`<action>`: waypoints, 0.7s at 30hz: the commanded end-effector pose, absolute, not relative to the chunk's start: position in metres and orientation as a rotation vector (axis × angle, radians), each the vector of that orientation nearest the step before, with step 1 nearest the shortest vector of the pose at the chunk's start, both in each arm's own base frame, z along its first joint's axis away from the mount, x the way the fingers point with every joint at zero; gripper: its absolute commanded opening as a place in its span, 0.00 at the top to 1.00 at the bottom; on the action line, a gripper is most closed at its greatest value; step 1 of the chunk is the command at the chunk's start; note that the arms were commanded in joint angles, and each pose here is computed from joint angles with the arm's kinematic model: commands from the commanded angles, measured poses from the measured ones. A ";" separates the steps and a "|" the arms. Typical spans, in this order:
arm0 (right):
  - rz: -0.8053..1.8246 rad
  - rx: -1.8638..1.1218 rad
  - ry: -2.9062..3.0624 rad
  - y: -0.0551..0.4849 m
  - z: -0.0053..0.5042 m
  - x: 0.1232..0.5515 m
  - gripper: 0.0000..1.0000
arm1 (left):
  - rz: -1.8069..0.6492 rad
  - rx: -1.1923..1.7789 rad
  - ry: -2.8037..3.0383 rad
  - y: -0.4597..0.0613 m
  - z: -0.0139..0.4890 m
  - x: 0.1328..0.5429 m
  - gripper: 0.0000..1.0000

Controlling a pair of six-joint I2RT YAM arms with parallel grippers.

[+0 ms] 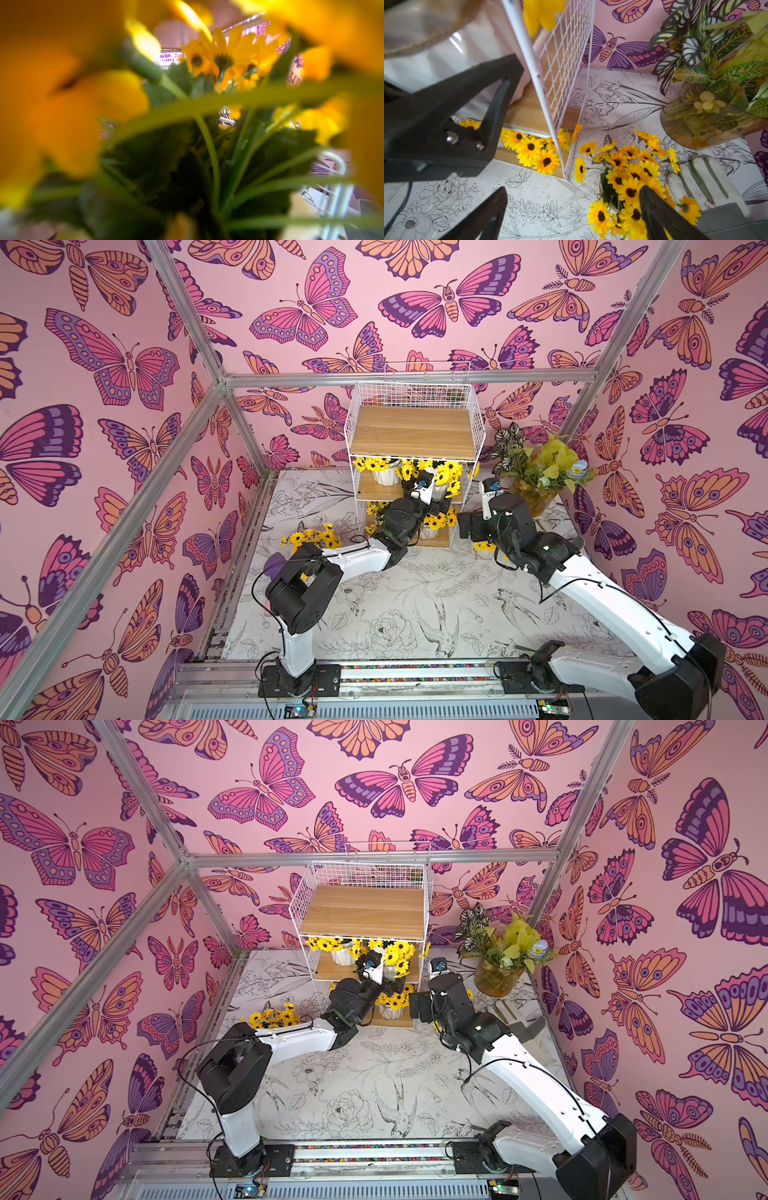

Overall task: Take the sunflower pots off the shelves
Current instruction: Pick up the sunflower pot from the shelf.

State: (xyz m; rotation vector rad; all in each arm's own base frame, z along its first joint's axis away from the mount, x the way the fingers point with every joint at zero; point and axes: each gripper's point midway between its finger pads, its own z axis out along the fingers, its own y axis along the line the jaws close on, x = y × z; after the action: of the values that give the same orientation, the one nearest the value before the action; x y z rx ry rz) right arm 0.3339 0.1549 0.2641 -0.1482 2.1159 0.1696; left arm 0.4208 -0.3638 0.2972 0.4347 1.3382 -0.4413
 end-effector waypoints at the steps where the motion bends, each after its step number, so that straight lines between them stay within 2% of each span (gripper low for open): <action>1: 0.194 -0.145 2.073 0.156 0.283 0.339 0.01 | -0.317 0.683 1.722 -0.364 0.146 0.400 0.46; 21: 0.156 -0.106 2.047 0.138 0.288 0.343 0.01 | -0.370 0.644 1.567 -0.354 0.206 0.363 0.50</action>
State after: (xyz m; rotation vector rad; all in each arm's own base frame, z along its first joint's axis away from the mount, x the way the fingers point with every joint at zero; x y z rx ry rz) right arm 0.3419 0.1418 0.2720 -0.1136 2.0937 0.1574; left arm 0.3739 -0.3494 0.2929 0.4821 1.3287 -0.4352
